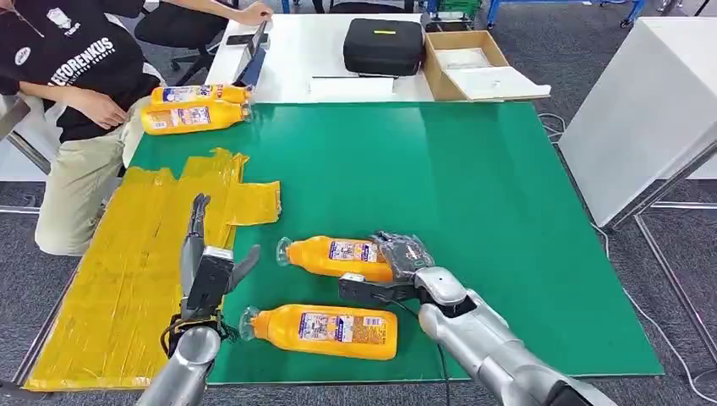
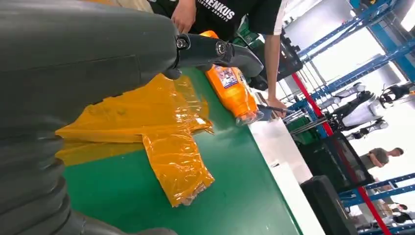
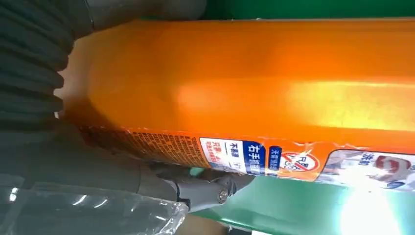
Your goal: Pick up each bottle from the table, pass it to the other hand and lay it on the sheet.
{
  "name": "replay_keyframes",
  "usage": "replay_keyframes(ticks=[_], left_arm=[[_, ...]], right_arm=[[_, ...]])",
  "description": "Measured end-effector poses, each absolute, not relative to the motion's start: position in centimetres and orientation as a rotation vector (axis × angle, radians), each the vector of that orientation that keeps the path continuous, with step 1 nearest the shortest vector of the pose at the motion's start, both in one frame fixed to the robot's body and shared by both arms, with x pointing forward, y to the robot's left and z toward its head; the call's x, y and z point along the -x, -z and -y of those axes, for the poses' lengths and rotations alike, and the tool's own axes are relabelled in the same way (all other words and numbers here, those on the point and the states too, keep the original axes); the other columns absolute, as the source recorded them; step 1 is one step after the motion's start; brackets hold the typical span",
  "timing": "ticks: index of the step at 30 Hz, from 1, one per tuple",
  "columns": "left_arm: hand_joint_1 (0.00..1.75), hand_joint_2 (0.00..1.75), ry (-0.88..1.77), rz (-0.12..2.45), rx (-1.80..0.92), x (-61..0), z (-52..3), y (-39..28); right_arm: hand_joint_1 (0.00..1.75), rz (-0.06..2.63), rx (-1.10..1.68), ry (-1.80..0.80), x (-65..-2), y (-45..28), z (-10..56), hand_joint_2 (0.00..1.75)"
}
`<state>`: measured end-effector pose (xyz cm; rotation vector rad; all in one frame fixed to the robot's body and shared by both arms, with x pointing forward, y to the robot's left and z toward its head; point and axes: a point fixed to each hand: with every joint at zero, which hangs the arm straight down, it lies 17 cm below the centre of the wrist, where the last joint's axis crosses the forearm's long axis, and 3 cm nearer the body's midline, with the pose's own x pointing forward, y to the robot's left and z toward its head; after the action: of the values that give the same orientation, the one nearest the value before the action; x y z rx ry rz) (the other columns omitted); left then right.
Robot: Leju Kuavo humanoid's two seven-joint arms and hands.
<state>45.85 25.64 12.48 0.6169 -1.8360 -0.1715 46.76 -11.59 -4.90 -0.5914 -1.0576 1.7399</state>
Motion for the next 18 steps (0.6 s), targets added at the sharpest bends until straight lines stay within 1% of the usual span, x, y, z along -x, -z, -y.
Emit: replay_keyframes(ticks=[18], left_arm=[[0.0,1.75,0.188,1.832,-0.608,-45.8,-25.4,-12.2]], right_arm=[[1.75,1.154,0.571,-1.642,-46.8,4.4,10.5,1.75]])
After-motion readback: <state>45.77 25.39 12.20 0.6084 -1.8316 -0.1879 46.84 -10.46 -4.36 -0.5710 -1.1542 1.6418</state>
